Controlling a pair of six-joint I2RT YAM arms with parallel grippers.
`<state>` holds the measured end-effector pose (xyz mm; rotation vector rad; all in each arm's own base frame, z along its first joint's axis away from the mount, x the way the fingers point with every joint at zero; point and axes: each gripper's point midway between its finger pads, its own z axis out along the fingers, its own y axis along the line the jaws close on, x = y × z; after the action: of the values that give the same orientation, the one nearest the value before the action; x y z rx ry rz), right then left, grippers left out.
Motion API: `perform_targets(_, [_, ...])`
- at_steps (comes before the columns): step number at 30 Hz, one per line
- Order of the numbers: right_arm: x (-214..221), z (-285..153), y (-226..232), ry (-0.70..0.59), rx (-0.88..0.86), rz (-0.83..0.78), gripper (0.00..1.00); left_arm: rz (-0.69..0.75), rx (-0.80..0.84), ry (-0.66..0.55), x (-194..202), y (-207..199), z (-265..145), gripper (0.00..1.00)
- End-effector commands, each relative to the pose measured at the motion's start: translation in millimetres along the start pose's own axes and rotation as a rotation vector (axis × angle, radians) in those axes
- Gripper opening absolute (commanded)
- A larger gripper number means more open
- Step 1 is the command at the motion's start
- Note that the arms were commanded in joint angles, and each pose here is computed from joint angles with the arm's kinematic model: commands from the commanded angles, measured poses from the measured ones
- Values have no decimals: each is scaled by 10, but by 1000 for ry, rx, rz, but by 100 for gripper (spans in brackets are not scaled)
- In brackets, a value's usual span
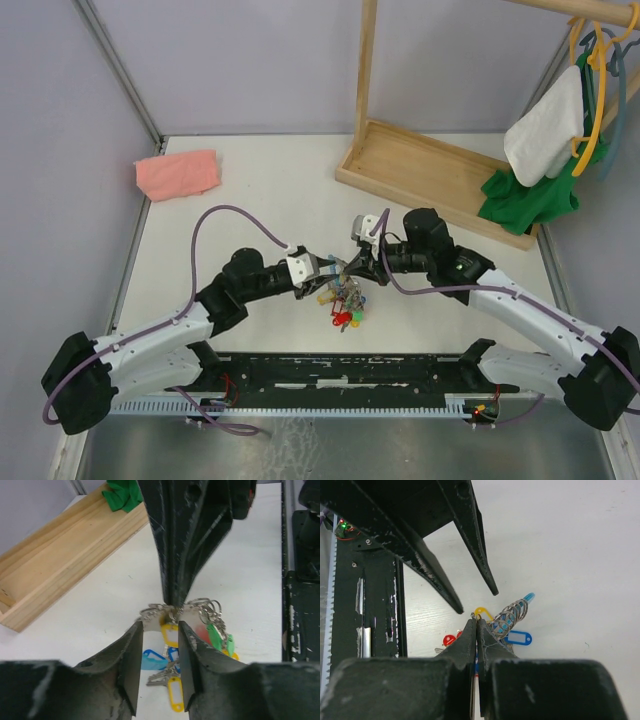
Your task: Put the keys on the keyring
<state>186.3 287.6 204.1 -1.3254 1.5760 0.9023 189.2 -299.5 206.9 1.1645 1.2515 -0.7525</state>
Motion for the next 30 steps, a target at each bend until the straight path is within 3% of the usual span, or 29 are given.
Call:
perform_targets(1, [-472, -98, -39, -147, 26, -129, 1, 38, 40, -87, -101, -120, -83, 45])
perform_targets(6, [-531, -111, 11, -175, 0, -150, 1, 15, 56, -97, -47, -148, -84, 53])
perform_targets(14, [-542, -86, 109, -193, -63, -171, 1, 14, 91, -127, -80, -116, -32, 53])
perform_targets(30, [-517, -50, 173, -191, -113, -175, 1, 67, 165, -181, -256, -112, -30, 44])
